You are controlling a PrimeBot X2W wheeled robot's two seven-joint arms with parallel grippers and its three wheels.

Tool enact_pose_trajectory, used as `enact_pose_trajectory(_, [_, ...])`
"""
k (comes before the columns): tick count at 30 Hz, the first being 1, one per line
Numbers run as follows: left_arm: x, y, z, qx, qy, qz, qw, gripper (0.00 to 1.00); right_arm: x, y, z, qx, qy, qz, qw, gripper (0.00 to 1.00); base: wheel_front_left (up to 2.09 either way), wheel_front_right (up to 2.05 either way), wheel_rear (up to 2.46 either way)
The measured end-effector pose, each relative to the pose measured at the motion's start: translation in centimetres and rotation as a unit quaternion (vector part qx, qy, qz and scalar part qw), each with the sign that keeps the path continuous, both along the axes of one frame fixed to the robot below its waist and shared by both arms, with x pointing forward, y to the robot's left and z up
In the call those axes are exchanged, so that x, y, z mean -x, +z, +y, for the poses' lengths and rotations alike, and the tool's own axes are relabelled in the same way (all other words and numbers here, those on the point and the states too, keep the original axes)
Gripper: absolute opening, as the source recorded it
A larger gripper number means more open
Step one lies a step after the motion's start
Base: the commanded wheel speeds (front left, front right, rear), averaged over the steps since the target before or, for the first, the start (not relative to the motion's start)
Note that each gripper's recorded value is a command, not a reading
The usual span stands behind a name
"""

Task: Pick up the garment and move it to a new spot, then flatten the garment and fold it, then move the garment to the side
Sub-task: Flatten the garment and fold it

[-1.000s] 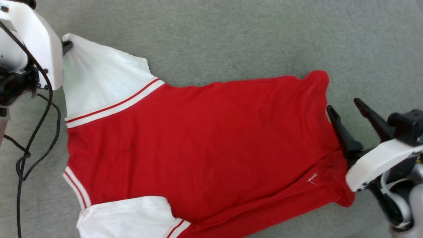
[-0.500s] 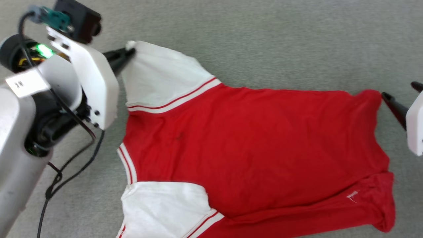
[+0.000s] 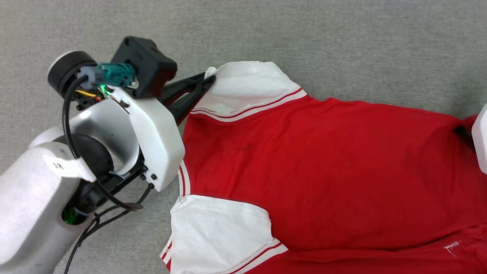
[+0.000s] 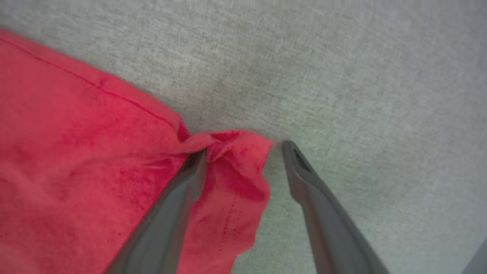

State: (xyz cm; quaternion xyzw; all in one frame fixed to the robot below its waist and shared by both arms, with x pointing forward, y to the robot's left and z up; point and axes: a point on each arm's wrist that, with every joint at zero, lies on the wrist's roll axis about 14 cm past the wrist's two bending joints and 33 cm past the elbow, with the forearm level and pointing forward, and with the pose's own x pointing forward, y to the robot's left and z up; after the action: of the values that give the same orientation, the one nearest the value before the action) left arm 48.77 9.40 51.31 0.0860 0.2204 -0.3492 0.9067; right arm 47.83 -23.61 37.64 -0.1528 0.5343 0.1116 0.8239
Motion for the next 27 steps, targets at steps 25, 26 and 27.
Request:
enact_pose_trajectory(25, [1.2,-0.4,2.4,0.013,0.053,0.0,0.999,0.0,0.0,-0.1,1.8,-0.053,0.008,-0.022,0.998,0.0,0.0,0.0,0.0])
enact_pose_trajectory(26, [1.4,-0.3,2.6,0.015,0.057,-0.001,0.998,0.0,-0.1,0.5,1.8,-0.058,0.006,-0.034,0.998,0.0,0.0,0.0,0.0])
enact_pose_trajectory(27, [1.6,-0.1,2.6,0.017,0.059,-0.002,0.998,0.0,-0.1,1.0,1.8,-0.06,0.005,-0.044,0.997,0.0,0.0,0.0,0.0])
